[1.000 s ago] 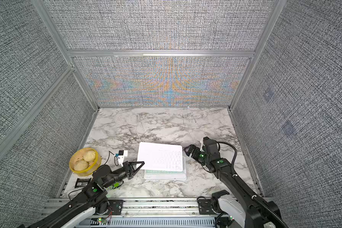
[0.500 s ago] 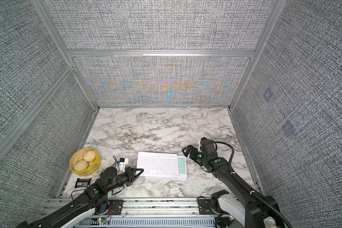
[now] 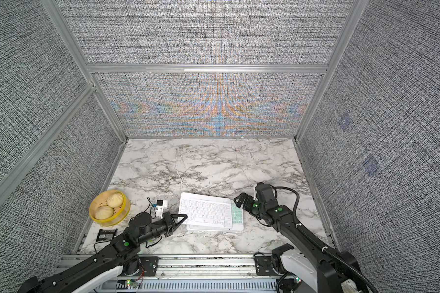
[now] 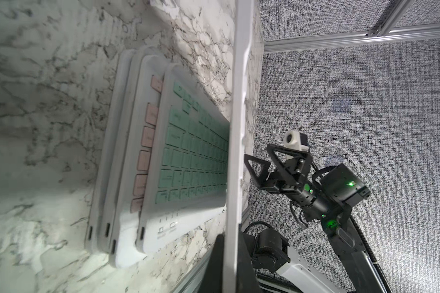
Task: Stack the numeric keypads
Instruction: Place the numeric keypad at the numeric keypad, then adjust the numeric keypads at the center of the board.
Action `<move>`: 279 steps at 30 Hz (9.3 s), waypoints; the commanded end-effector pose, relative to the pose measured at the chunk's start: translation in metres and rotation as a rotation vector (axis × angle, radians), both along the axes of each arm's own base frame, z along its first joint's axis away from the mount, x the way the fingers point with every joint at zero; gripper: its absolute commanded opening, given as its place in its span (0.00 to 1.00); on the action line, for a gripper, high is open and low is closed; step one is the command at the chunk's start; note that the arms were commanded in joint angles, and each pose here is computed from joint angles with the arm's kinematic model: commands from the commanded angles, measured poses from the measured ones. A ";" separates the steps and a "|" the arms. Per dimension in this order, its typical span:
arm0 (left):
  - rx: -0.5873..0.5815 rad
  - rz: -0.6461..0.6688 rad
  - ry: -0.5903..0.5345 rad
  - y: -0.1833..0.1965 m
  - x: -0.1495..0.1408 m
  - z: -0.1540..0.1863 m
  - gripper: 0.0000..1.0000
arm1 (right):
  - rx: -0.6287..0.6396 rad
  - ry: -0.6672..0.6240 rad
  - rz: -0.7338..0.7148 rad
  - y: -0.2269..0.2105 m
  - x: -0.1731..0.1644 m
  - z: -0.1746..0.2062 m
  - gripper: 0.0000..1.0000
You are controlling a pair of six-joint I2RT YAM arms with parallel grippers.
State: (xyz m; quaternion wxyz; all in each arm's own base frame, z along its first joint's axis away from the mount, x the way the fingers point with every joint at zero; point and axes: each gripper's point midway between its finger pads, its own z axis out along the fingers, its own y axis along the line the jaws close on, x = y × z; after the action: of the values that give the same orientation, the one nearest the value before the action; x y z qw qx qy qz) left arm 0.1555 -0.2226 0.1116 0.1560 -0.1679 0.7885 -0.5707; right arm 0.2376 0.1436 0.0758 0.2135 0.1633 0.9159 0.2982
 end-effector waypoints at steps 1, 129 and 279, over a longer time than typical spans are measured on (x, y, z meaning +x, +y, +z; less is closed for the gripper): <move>0.017 -0.029 -0.010 -0.002 -0.004 0.004 0.03 | 0.046 -0.011 0.000 0.008 -0.001 -0.001 0.99; 0.773 -0.261 -0.004 -0.042 0.080 -0.033 0.97 | -0.175 -0.030 0.109 0.070 0.035 -0.008 0.99; 0.845 -0.266 -0.064 -0.073 0.127 -0.054 0.99 | -0.400 -0.075 0.146 0.085 0.050 -0.015 0.99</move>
State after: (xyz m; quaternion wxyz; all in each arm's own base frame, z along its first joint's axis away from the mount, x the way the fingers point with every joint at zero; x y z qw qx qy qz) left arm 0.2823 -0.2734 0.0444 0.1621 0.0175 0.9735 -0.1604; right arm 0.2847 0.2132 0.0536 0.2487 0.0511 0.9624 0.0961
